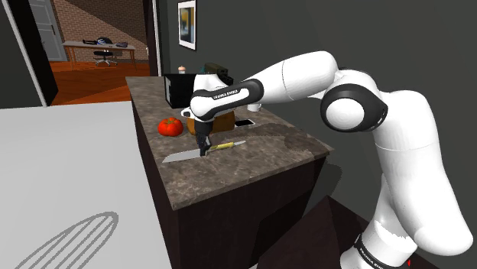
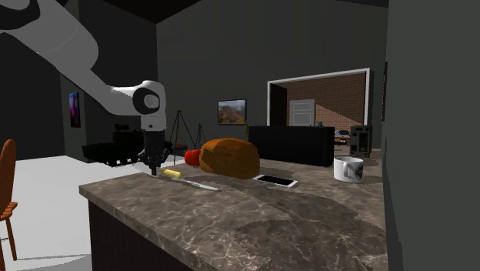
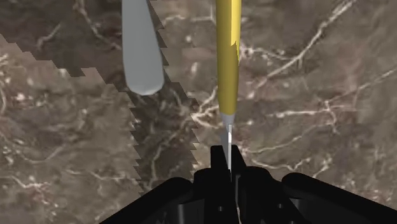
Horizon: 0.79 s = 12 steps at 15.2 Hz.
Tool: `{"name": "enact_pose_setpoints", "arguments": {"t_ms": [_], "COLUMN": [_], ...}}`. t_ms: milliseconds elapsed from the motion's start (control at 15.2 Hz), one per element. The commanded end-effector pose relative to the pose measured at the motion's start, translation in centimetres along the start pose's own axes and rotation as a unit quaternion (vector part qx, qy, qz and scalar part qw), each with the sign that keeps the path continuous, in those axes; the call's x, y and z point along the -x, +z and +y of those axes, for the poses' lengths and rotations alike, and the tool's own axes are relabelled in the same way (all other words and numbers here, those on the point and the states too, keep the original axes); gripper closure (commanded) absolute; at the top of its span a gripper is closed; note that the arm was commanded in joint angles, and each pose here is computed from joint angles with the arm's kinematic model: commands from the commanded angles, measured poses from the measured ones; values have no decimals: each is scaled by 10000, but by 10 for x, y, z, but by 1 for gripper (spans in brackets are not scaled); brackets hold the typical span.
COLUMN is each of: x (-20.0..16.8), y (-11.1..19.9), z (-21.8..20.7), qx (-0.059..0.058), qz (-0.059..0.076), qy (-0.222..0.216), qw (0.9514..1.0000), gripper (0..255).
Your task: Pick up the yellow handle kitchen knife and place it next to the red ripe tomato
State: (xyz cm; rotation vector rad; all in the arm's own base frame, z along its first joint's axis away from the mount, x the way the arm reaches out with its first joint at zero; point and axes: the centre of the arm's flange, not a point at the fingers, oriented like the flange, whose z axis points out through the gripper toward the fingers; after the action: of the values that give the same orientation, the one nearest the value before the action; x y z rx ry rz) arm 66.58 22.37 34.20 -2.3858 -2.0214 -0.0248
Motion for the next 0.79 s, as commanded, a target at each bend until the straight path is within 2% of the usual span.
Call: {"name": "enact_pose_setpoints", "arguments": {"t_ms": [0,132,198,528,726], "x": [0,0,0,0,0], "y": [0,0,0,0,-39], "z": [0,0,0,0,0], "qx": [1,0,0,0,1], "qz": [0,0,0,0,0], "qy": [0,0,0,0,0], "qw": [10000,10000,10000,10000,10000], "gripper": [255,255,0,0,0]}}
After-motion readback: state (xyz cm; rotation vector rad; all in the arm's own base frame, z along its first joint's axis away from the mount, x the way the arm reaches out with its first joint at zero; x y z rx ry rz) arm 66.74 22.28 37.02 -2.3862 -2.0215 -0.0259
